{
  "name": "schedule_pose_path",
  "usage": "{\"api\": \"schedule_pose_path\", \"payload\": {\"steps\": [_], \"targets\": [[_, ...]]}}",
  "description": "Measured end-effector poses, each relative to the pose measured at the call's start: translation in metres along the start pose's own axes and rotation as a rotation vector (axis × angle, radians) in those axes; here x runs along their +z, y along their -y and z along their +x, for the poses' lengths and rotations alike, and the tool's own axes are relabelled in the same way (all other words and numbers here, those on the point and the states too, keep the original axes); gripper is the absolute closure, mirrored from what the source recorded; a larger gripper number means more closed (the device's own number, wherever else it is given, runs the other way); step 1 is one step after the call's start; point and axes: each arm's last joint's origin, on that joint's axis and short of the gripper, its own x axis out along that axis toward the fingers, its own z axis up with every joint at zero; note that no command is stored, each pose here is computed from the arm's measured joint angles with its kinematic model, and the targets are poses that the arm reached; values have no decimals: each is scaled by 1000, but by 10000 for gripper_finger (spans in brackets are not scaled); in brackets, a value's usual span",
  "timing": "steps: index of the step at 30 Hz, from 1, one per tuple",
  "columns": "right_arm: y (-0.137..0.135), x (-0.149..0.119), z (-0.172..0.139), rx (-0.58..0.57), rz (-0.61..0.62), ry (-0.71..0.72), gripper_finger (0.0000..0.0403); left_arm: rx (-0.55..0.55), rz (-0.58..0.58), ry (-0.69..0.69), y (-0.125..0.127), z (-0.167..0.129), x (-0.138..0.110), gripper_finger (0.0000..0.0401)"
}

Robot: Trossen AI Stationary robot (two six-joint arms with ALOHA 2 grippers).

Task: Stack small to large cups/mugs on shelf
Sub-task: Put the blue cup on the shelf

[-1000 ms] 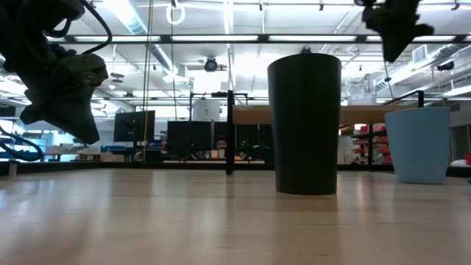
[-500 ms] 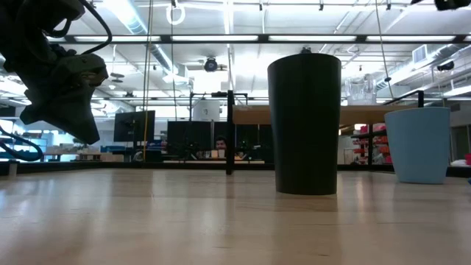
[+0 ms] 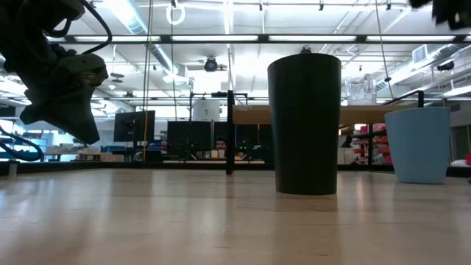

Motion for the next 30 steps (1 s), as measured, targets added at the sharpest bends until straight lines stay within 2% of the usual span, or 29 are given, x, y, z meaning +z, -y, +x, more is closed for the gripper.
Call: {"api": "schedule_pose_path", "payload": {"steps": [4, 12, 15, 24, 30], "targets": [[13, 5, 38, -113, -3, -81, 330, 0, 0, 0, 0, 0, 0, 340], [23, 4, 95, -156, 12, -124, 330, 0, 0, 0, 0, 0, 0, 350], [20, 3, 108, -177, -4, -104, 330, 0, 0, 0, 0, 0, 0, 348], [-3, -5, 127, -333, -117, -44, 330, 0, 0, 0, 0, 0, 0, 340], [-13, -6, 147, -454, -169, -64, 330, 0, 0, 0, 0, 0, 0, 348]]}}
